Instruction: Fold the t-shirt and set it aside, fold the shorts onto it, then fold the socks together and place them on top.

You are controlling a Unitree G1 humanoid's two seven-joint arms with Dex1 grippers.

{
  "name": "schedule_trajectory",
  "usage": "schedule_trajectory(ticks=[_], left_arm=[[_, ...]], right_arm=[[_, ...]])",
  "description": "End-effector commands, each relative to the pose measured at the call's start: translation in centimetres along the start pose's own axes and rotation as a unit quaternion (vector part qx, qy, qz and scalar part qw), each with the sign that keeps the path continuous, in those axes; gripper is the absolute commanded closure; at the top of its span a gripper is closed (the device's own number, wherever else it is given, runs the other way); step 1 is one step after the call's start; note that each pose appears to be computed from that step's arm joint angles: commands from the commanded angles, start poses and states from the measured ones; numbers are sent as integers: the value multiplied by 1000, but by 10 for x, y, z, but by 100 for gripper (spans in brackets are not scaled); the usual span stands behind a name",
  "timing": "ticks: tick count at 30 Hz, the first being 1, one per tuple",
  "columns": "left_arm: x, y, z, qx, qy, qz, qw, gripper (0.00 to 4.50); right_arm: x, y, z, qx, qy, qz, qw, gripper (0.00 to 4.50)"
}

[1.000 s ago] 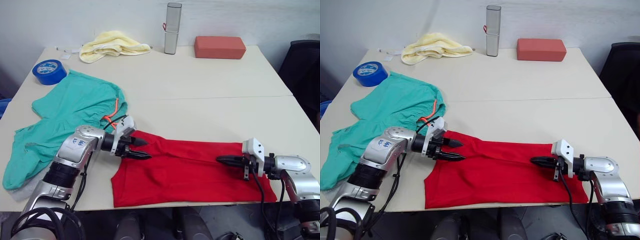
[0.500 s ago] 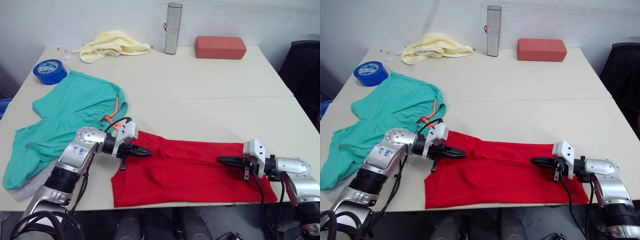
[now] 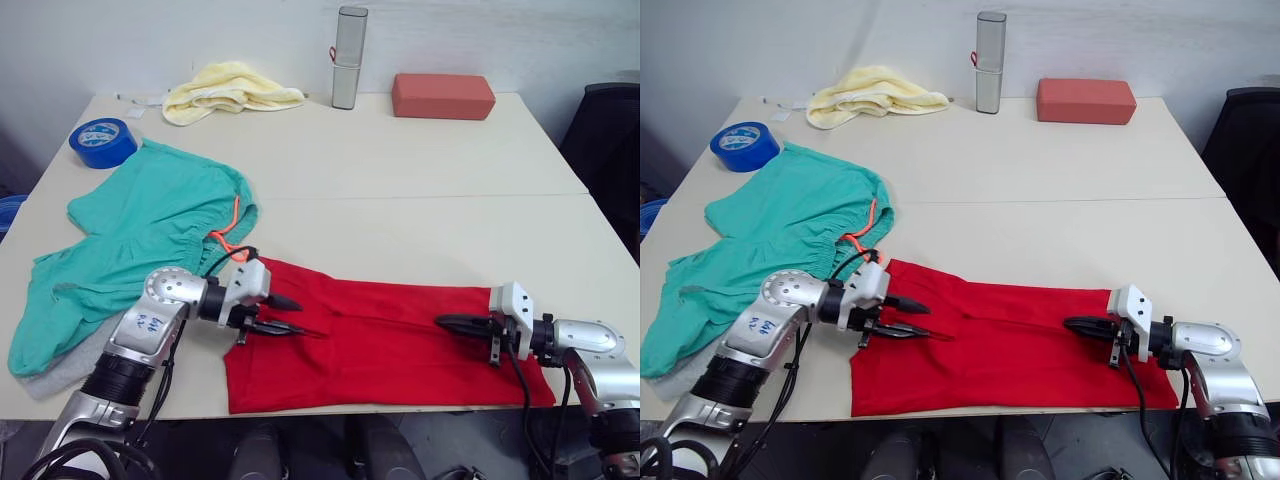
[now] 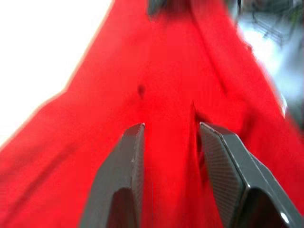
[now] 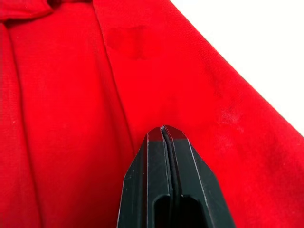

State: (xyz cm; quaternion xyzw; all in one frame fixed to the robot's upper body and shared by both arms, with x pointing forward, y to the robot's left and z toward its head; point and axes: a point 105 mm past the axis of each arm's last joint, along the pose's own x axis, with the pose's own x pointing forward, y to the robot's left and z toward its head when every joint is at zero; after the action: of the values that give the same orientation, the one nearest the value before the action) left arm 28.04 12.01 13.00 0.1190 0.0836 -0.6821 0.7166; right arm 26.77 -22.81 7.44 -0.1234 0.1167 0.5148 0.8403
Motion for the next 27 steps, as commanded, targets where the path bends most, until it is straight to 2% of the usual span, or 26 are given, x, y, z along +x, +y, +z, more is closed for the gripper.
schedule_trajectory(ticks=[1,4,7,10,13,17,21,27], left_arm=[[-20,2,28,-18,-55,16,998,286],[-21,16,33,-31,-70,57,995,360],[-5,35,20,-21,-29,105,994,447],[11,44,5,-5,7,131,991,447],[23,49,-2,15,22,157,987,447],[25,54,-9,20,37,193,980,447],[8,63,-20,-1,60,253,966,447],[-15,63,-36,-26,98,301,948,447]], right_arm=[[-14,2,11,26,-23,4,999,450],[-14,-5,22,26,-41,-12,999,450],[4,-15,33,-5,-51,-29,998,450],[27,-17,41,-32,-64,-32,997,450],[48,-16,40,-51,-57,-32,997,450],[58,-25,33,-64,-47,-60,995,450],[40,-41,24,-63,-36,-103,992,450],[-17,-56,9,-65,-11,-156,986,450]])
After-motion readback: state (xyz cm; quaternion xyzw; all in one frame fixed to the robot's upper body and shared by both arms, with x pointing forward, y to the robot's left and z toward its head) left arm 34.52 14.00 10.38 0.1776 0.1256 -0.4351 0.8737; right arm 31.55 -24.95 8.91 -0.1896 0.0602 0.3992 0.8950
